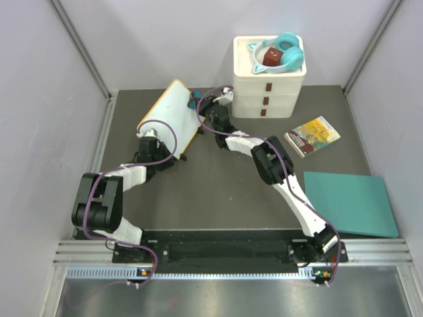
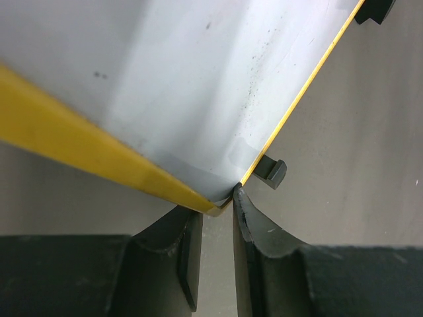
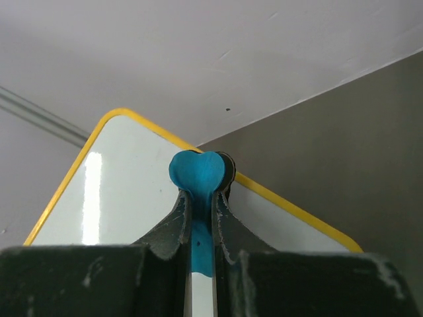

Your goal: Erase the whiteboard

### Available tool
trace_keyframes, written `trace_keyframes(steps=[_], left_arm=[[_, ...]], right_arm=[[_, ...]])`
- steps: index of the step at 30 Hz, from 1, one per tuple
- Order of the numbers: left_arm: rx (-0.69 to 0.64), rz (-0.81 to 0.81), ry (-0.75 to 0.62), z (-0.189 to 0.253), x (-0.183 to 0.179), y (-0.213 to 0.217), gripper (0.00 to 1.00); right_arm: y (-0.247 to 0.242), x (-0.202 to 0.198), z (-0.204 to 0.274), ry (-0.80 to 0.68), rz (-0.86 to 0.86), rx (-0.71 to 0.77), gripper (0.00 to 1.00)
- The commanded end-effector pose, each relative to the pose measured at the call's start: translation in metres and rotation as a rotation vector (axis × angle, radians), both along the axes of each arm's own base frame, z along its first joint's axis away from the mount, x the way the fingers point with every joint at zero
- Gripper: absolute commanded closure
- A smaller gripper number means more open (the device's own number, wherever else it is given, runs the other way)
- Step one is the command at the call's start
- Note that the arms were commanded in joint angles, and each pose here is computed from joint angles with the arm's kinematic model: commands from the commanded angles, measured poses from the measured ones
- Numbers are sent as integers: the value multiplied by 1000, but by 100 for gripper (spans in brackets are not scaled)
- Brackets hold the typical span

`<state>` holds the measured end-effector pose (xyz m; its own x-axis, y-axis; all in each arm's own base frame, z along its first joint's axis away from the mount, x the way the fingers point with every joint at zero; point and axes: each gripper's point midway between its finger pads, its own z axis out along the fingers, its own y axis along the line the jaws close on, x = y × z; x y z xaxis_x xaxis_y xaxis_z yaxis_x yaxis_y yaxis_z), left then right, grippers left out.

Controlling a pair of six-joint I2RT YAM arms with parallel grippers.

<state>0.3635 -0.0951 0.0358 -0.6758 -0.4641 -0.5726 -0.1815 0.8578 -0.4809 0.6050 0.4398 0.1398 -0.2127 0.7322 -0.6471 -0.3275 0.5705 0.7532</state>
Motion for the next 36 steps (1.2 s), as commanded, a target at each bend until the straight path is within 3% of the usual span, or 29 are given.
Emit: trace_keyframes(steps=[1,5,6,8,9,11,18,22,24,30,36], left_arm=[[133,-35,265,-56,-65,18,100],[132,-37,264,-55,-64,17,100],[133,-36,267,-56,-65,18,100],[132,-37,264,-55,-65,18,100],[133,-37,264,-55,-65,17,100],[130,-38,261,-53,-65,17,100],[129,-22,258,-43,-68,19,100],[136,-16,240,-29,-73,22,100],[129,-14,229,-25,-75,21,100],[95,-52,185,-15,-77,14,99],[98,-86,162,-8,-62,9,95]], right_arm=[[13,-28,91,-148,76,51,100],[8,-49,105,-194,117,19,100],[5,-58,130,-231,131,19,100],[-3,-71,119,-223,145,-16,100],[-9,-84,145,-268,160,-19,100],[-16,-102,133,-253,189,-76,100],[-45,-166,119,-105,320,-233,100],[-58,-199,82,69,403,-320,100],[-64,-213,80,109,418,-316,100],[-90,-251,17,319,429,-315,100],[-96,-265,-22,425,449,-327,100]])
